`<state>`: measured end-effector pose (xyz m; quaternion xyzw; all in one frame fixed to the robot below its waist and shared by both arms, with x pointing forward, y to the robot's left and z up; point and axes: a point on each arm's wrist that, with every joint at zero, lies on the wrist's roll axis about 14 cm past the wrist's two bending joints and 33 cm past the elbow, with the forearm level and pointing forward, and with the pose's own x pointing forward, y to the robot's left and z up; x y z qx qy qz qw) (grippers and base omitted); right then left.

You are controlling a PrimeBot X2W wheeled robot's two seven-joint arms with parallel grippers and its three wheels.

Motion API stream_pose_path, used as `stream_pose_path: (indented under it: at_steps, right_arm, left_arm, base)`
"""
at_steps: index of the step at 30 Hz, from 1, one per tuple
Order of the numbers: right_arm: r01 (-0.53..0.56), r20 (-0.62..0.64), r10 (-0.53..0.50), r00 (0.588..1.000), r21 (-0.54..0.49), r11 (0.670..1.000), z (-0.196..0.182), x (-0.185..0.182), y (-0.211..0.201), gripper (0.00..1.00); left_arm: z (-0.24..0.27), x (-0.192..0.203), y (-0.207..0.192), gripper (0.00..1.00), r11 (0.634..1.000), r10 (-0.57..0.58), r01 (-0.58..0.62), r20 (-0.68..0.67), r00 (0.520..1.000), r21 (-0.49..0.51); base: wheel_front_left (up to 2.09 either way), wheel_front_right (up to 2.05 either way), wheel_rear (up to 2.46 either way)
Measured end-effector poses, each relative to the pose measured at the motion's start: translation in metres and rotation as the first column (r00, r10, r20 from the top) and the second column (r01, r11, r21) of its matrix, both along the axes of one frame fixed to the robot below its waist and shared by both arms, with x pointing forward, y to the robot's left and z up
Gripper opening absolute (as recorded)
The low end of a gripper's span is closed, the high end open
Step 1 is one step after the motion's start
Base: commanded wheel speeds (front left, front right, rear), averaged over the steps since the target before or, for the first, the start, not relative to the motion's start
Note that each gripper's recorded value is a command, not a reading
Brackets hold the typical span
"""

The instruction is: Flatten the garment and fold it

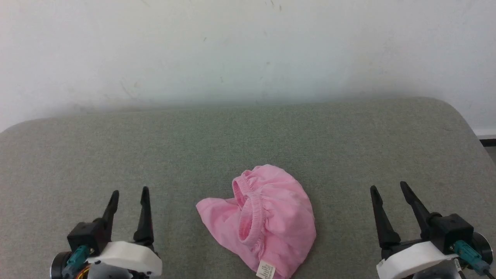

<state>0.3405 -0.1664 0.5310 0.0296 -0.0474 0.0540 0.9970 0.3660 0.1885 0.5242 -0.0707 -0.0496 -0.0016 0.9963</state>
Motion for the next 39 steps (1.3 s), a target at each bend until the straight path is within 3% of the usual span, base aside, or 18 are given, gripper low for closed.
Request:
stream_pose_path:
  at_steps: [6,12,20,27,28,30,31,34,39]
  right_arm:
    - [-0.050,-0.061,0.051,0.997,0.014,0.999,-0.010,0.000,0.016,1.00]
    - [-0.243,-0.210,0.242,0.947,0.020,0.970,-0.025,0.010,0.079,1.00]
    - [-0.529,-0.394,0.477,0.786,-0.027,0.848,-0.032,0.013,0.162,1.00]
    - [-0.653,-0.599,0.491,0.633,-0.072,0.754,-0.063,0.009,0.178,1.00]
    - [-0.665,-0.630,0.481,0.610,-0.075,0.743,-0.070,0.007,0.178,0.84]
    - [-0.674,-0.663,0.472,0.582,-0.068,0.736,-0.077,0.005,0.177,0.10]
    - [-0.674,-0.665,0.471,0.580,-0.067,0.735,-0.077,0.006,0.176,0.00]
    - [-0.666,-0.658,0.467,0.591,-0.073,0.742,-0.073,0.011,0.172,0.00]
    - [-0.589,-0.533,0.460,0.710,-0.090,0.803,-0.041,0.035,0.155,0.00]
  left_arm:
    - [-0.004,-0.009,0.018,1.00,0.999,0.045,-0.045,-0.013,0.999,0.017]
    - [-0.002,-0.013,0.021,1.00,0.999,0.054,-0.053,-0.008,0.999,0.012]
    - [-0.007,-0.019,0.019,1.00,0.998,0.063,-0.063,-0.022,0.998,-0.008]
    - [-0.010,-0.020,0.021,1.00,0.996,0.077,-0.078,-0.029,0.997,-0.033]
    - [-0.010,-0.020,0.022,1.00,0.996,0.080,-0.081,-0.030,0.996,-0.037]
    - [-0.011,-0.020,0.023,1.00,0.996,0.085,-0.086,-0.034,0.996,-0.038]
    - [-0.012,-0.020,0.024,1.00,0.995,0.086,-0.088,-0.036,0.996,-0.038]
    - [-0.013,-0.019,0.023,1.00,0.995,0.087,-0.089,-0.040,0.995,-0.039]
    - [-0.013,-0.015,0.021,1.00,0.996,0.078,-0.079,-0.038,0.996,-0.039]
  base:
    - [0.00,0.00,0.00]
    - [0.00,0.00,0.00]
    - [0.00,0.00,0.00]
    - [0.00,0.00,0.00]
    - [0.00,0.00,0.00]
    - [0.00,0.00,0.00]
    - [0.00,0.00,0.00]
    - [0.00,0.00,0.00]
    - [0.00,0.00,0.00]
